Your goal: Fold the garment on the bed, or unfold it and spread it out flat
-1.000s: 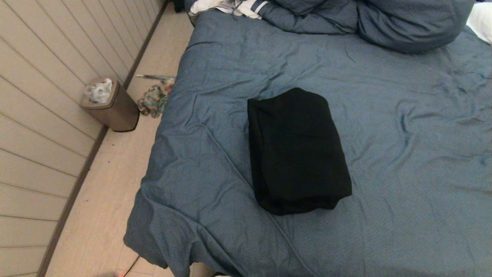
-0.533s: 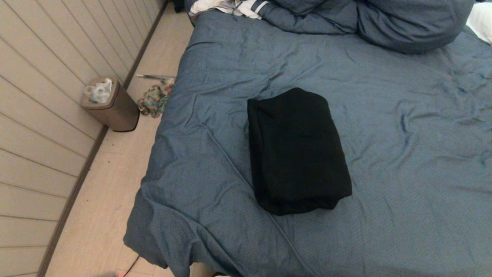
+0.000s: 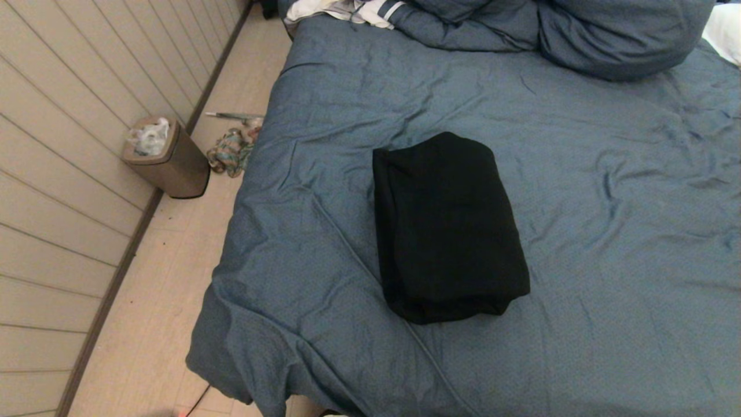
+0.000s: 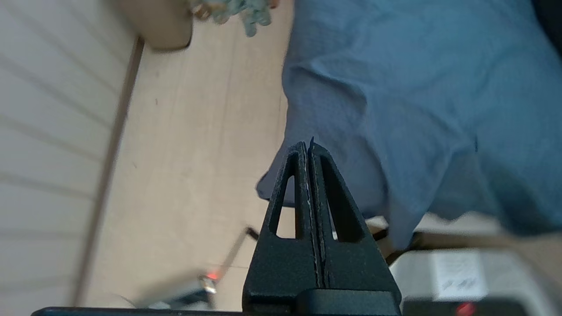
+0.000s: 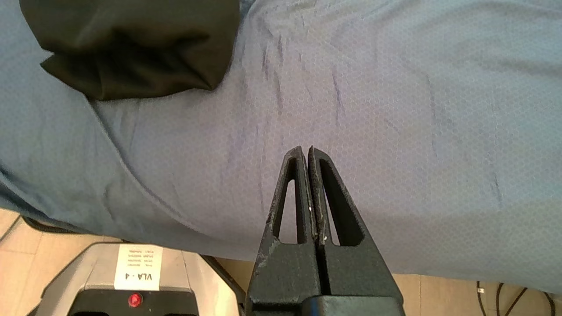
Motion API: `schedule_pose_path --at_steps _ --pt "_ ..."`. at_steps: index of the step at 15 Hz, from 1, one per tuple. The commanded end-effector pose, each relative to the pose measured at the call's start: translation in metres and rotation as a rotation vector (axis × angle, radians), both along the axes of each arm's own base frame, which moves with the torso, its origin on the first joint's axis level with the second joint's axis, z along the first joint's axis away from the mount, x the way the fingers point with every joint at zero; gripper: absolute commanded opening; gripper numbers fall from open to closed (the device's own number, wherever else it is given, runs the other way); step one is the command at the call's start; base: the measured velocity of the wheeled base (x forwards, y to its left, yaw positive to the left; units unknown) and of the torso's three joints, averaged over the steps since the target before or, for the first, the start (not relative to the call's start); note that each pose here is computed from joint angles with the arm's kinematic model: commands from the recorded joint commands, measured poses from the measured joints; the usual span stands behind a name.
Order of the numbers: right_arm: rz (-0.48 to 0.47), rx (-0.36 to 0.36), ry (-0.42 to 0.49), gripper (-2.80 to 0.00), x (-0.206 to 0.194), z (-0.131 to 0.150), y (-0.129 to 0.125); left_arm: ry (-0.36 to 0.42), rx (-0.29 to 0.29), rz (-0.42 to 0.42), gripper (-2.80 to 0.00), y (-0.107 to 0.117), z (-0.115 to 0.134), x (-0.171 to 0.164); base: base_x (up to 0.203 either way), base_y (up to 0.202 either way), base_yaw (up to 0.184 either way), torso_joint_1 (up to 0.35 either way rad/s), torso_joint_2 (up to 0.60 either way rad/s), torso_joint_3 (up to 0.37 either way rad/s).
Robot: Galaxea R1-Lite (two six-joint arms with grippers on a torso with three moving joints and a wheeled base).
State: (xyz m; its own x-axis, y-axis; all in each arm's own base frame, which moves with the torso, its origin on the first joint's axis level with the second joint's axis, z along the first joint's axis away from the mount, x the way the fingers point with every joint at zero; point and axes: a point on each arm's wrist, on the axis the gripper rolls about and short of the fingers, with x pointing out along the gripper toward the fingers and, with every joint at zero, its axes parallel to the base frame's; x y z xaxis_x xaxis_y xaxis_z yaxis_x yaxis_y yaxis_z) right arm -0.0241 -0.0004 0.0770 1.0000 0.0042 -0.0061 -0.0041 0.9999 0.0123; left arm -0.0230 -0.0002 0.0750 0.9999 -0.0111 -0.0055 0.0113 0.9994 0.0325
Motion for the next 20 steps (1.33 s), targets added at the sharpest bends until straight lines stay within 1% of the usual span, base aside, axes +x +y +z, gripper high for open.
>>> schedule_pose_path --at_steps 1,20 --pt "-0.001 0.002 -0.008 -2.8 -0.0003 -0.0004 0.0 0.004 -0.045 0.009 -2.8 0.0002 -0.001 0.0004 0.0 0.0 0.0 0.0 0.0 0.0" --pt "-0.004 0.014 -0.006 -2.8 -0.0004 -0.0005 0.0 0.004 -0.04 0.007 -2.8 0.0001 -0.001 0.0004 0.0 0.0 0.0 0.0 0.0 0.0"
